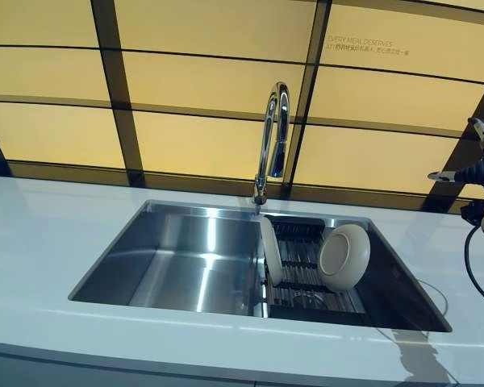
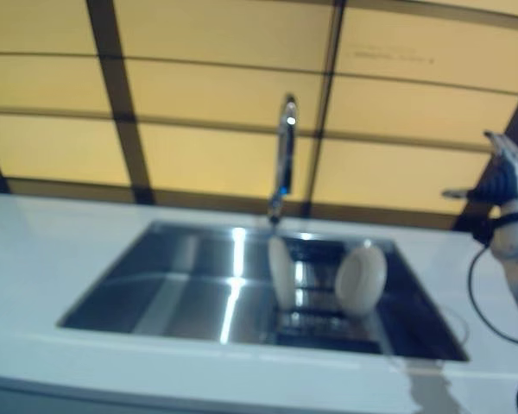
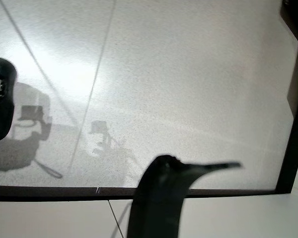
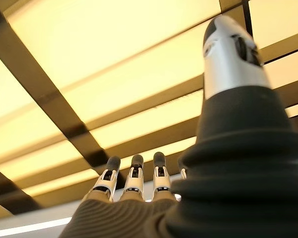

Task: Take plates into dishwasher

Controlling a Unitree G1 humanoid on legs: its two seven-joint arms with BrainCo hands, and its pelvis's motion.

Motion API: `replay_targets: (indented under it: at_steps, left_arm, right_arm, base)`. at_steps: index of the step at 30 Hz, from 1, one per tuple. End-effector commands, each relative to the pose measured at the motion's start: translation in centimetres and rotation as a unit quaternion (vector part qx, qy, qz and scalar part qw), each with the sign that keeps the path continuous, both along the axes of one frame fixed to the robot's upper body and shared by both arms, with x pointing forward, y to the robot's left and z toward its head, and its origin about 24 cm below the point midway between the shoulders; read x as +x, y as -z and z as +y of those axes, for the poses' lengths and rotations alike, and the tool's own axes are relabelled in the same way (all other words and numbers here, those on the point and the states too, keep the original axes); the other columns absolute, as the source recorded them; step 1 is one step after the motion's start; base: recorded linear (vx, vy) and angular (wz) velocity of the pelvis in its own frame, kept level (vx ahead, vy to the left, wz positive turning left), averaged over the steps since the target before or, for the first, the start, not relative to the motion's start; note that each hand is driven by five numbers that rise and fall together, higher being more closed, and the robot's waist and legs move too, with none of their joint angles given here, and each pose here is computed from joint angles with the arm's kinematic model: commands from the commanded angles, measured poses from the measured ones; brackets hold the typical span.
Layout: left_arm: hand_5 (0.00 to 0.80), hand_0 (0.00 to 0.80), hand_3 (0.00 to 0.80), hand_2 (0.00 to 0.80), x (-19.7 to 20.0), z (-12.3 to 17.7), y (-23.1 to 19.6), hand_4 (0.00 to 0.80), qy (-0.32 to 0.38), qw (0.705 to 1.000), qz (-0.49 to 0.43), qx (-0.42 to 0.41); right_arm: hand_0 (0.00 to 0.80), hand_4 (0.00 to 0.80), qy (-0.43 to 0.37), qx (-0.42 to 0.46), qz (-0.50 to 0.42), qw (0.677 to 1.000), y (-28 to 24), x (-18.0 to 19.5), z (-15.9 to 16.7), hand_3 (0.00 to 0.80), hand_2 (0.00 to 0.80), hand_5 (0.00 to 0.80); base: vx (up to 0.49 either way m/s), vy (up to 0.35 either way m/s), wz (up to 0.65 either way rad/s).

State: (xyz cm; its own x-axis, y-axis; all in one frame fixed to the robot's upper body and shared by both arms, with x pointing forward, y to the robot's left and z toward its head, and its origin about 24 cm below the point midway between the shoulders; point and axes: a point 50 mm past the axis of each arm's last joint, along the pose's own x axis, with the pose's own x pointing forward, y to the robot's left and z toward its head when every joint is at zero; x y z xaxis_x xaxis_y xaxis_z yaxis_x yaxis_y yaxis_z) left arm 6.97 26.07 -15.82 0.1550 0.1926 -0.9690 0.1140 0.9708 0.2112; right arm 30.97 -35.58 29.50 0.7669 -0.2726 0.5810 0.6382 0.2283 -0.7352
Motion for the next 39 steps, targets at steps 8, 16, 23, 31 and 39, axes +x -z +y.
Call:
replay_targets:
  at_steps: [8,16,23,31,39]
  left_arm:
    - [0.0,0.0,0.0,0.0,1.2,1.7,-0.8,0.0,0.027,0.999,0.0,0.025]
    - [0.0,0.0,0.0,0.0,1.5,1.9,-1.0,0.0,0.029,0.999,-0.005,0.025]
    - [0.0,0.0,0.0,0.0,1.7,2.4,-1.2,0.0,0.036,0.999,-0.012,0.024]
    - [0.0,0.0,0.0,0.0,1.2,2.4,-1.1,0.0,0.052,0.998,-0.012,0.029]
    - [0.0,0.0,0.0,0.0,1.4,2.0,-1.0,0.0,0.093,0.995,-0.015,0.03]
  right_arm:
    - [0.0,0.0,0.079,-0.291,-0.055,0.952,-4.7,-1.1,1.5,0.0,0.0,0.0]
    - [0.0,0.0,0.022,-0.178,0.066,0.982,-2.5,-0.3,0.9,0.0,0.0,0.0]
    - [0.0,0.0,-0.057,0.16,0.137,0.976,1.1,0.3,-2.2,0.0,0.0,0.0]
    - [0.0,0.0,-0.08,0.326,0.15,0.93,3.9,0.7,-3.2,0.0,0.0,0.0]
    - [0.0,0.0,-0.083,0.353,0.166,0.917,4.9,0.8,-3.3,0.0,0.0,0.0]
  base:
    - [0.011,-0.019,0.08]
    - [0.011,-0.019,0.05]
    - [0.014,-0.027,0.02]
    - [0.03,0.005,0.0]
    - [0.033,0.002,-0.03]
